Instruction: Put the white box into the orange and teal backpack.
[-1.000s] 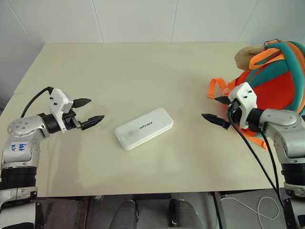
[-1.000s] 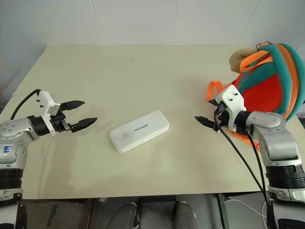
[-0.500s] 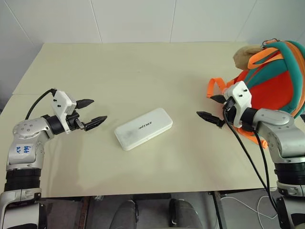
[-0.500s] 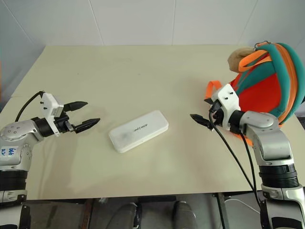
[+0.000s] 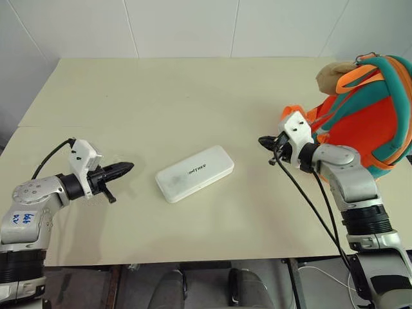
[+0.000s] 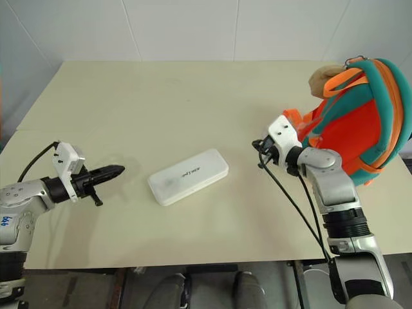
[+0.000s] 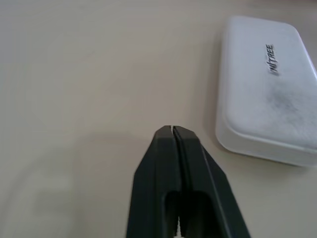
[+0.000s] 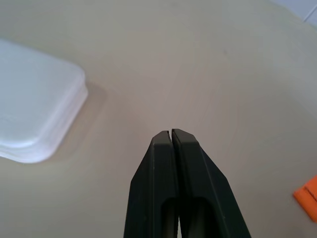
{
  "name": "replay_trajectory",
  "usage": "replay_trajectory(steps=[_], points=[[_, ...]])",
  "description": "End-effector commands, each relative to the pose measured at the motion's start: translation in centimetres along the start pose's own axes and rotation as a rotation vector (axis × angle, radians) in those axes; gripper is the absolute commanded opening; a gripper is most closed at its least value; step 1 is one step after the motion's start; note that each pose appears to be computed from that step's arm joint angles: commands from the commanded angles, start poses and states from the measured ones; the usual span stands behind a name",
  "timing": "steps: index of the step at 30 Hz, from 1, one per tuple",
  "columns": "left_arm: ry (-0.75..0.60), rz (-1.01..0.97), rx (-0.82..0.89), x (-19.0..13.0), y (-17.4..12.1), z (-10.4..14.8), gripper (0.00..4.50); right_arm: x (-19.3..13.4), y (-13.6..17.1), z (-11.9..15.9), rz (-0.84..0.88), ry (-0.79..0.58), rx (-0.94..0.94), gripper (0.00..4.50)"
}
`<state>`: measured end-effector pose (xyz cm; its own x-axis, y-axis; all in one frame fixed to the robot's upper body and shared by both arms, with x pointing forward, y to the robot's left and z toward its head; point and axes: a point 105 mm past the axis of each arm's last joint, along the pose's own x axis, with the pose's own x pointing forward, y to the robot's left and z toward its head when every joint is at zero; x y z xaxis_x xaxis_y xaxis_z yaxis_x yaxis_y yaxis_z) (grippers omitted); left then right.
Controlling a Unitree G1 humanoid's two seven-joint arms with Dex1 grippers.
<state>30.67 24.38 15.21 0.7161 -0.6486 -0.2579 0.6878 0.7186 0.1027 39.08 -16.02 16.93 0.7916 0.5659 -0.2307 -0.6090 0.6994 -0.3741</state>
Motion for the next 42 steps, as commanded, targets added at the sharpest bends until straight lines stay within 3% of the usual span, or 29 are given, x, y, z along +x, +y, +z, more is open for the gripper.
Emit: replay_trajectory(steps=[1,10,21,31,42], points=[[0.047,-0.053,-0.079,0.2,-1.1,-0.2,0.02,1.0,-0.3,0.7,-0.044,-0.022,-0.065,0.00],[0.135,-0.114,-0.225,1.3,-2.7,-1.5,0.02,4.5,0.4,-0.1,-0.067,0.021,-0.074,0.00],[0.098,-0.145,-0.289,3.6,-4.1,-1.7,0.02,6.8,2.9,0.3,0.004,0.013,-0.078,0.00],[0.074,-0.163,-0.281,4.4,-4.7,-1.6,0.02,5.3,6.4,1.4,0.208,-0.016,-0.097,0.00],[0.078,-0.193,-0.222,4.4,-4.8,-0.6,0.02,1.4,8.0,0.3,0.366,0.078,-0.105,0.00]])
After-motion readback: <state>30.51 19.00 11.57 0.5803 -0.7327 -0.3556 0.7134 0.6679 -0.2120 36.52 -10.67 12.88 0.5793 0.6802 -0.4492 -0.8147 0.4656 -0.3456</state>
